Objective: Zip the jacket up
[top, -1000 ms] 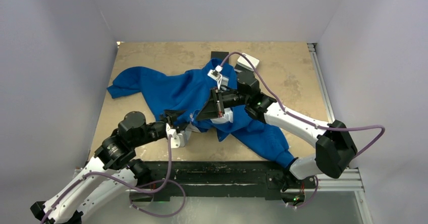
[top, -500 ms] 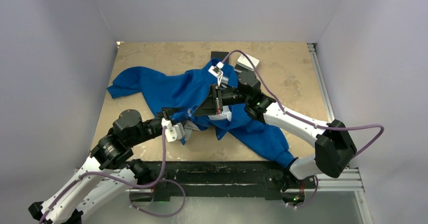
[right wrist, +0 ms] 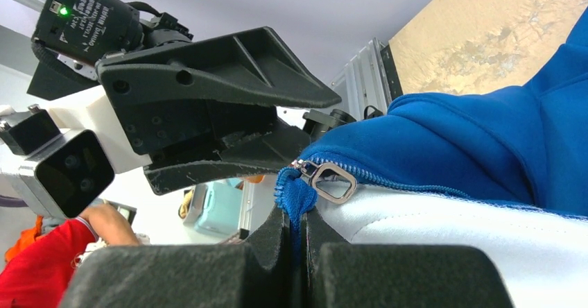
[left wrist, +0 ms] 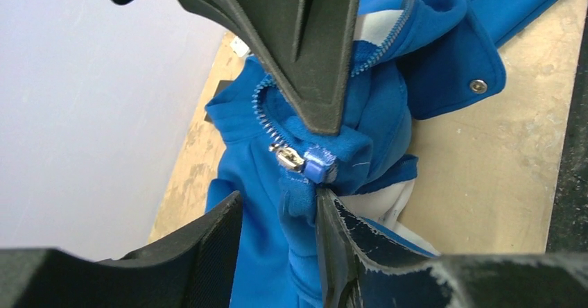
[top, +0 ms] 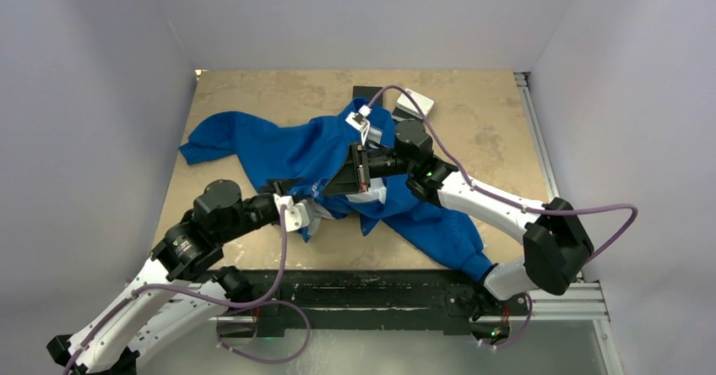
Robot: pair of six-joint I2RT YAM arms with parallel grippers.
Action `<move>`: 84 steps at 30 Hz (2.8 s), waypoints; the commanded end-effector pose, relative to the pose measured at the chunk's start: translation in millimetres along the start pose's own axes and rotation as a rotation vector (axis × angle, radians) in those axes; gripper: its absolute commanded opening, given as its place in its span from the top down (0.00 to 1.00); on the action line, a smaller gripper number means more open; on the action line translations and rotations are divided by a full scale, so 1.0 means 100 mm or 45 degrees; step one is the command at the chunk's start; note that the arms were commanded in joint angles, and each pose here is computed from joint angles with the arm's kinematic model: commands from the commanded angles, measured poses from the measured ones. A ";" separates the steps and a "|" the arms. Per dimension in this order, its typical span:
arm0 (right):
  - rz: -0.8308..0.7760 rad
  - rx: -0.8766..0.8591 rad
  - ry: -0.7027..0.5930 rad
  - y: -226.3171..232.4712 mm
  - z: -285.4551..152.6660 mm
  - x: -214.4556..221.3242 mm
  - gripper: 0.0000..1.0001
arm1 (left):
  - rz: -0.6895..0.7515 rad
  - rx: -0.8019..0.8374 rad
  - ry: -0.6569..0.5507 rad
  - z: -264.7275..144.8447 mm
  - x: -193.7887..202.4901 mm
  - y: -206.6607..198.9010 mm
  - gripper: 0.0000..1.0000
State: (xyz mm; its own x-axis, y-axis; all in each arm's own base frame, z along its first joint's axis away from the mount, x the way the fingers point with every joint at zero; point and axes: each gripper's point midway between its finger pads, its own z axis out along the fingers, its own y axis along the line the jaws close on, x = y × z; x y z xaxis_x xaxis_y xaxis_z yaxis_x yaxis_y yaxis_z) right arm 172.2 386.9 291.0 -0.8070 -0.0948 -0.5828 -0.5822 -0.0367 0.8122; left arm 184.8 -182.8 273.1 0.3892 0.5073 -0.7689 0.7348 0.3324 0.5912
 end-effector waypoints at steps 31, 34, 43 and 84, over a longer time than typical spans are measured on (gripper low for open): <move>0.043 -0.016 -0.116 -0.03 -0.04 -0.16 1.00 | 0.492 0.133 -0.248 -0.20 -0.30 -0.19 1.00; 0.043 -0.002 -0.132 -0.05 -0.06 -0.15 1.00 | 0.621 0.223 -0.337 -0.24 -0.31 -0.41 1.00; -0.040 -0.095 -0.011 0.15 -0.13 0.07 0.49 | 0.694 0.198 -0.289 -0.13 -0.11 -0.43 1.00; 0.130 -0.676 0.101 0.17 -0.15 0.52 0.24 | 0.945 0.163 -0.356 -0.22 -0.17 -0.45 1.00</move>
State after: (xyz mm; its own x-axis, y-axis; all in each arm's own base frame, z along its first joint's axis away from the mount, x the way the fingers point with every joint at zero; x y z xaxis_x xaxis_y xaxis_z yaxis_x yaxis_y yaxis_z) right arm 140.8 384.7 218.6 -0.9359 -0.3056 -0.1750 -0.1126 -0.2114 0.9709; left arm 137.3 -185.1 247.4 0.8845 0.3810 -0.2693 0.3420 -0.1368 0.9297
